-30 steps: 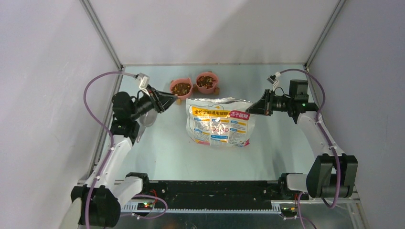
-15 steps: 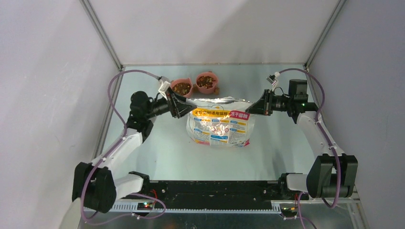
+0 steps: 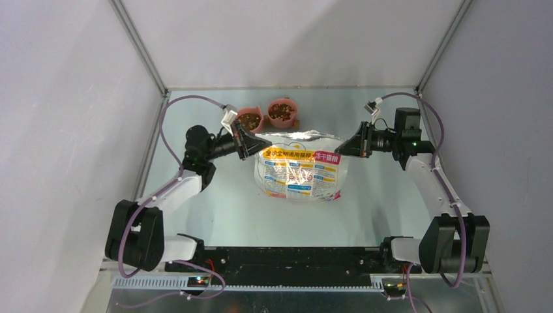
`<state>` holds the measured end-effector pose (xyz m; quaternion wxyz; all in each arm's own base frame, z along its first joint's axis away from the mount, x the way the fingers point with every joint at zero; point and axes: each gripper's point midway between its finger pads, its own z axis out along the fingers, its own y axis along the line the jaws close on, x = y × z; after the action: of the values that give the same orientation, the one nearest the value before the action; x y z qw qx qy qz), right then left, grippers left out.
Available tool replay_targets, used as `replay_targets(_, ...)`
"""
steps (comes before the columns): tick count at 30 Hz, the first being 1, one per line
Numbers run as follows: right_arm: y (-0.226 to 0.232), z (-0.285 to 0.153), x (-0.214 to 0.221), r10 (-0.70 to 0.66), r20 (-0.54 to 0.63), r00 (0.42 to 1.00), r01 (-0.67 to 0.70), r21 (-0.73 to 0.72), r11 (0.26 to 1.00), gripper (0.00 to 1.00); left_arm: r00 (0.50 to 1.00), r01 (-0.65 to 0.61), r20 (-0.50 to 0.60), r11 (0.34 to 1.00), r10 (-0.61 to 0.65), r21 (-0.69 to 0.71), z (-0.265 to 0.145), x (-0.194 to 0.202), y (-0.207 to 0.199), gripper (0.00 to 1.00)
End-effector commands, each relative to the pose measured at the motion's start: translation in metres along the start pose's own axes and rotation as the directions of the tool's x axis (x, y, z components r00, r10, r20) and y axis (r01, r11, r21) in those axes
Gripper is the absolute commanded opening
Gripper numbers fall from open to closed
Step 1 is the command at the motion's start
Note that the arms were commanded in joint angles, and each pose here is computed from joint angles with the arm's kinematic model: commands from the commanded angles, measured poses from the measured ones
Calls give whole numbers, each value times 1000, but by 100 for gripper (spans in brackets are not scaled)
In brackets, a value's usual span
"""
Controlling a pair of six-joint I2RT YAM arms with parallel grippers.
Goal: Serve the pet food
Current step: Close the pet food bag at the center of the board.
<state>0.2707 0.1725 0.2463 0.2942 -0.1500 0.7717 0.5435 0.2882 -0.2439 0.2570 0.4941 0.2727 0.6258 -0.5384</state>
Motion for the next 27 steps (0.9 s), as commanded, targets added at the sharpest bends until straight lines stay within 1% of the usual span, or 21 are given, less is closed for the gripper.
replay_targets(1,21,-5,-18,74,30,997,-72,-52,996,0,995,100,-3,995,-100,-29,1,-15,0,0)
replay_targets(2,19,-9,-20,156,37,987,-155,-41,987,0,992,126,0,990,-126,-68,0,-17,4,0)
replay_targets(3,14,-13,-23,195,52,979,-194,-28,981,0,984,177,-16,978,-179,-110,-3,-14,8,0)
replay_targets(4,13,-15,-22,242,55,969,-241,-19,970,0,983,182,2,974,-183,-137,-7,-19,8,0)
replay_targets(5,13,-17,-23,253,65,965,-252,-13,968,0,973,228,3,955,-232,-190,-13,-15,15,0)
replay_targets(6,14,-18,-23,279,68,958,-279,-9,960,0,971,238,11,949,-241,-206,-17,-18,13,0)
replay_targets(7,14,-22,-25,289,80,954,-290,-6,957,0,958,282,9,931,-288,-231,-24,-14,16,0)
replay_targets(8,14,-24,-26,310,87,947,-311,-4,950,0,954,295,20,925,-299,-242,-30,-17,16,0)
replay_targets(11,17,-30,-31,344,109,933,-345,-13,939,0,930,362,30,902,-366,-233,-38,-19,5,0)
replay_targets(16,26,-31,-39,352,114,929,-349,-49,936,0,896,435,0,880,-443,-190,-41,-18,-15,0)
replay_targets(19,6,-25,-23,399,73,914,-399,-23,917,0,875,465,-50,866,-481,-186,-44,-2,-12,0)
replay_targets(20,-1,-23,-16,414,63,908,-414,-16,910,0,872,470,-49,860,-488,-201,-49,4,-6,0)
replay_targets(23,-13,-23,-4,387,52,921,-388,16,922,0,871,470,-47,858,-488,-206,-60,10,4,0)
replay_targets(25,-13,-27,-3,329,57,943,-330,13,944,0,895,423,-58,884,-442,-198,-66,9,5,0)
replay_targets(26,-8,-30,-5,277,62,959,-277,-3,961,0,902,408,-72,896,-425,-173,-66,8,1,0)
replay_targets(27,-7,-31,-7,261,68,963,-261,-7,965,0,910,391,-74,905,-407,-164,-66,6,1,0)
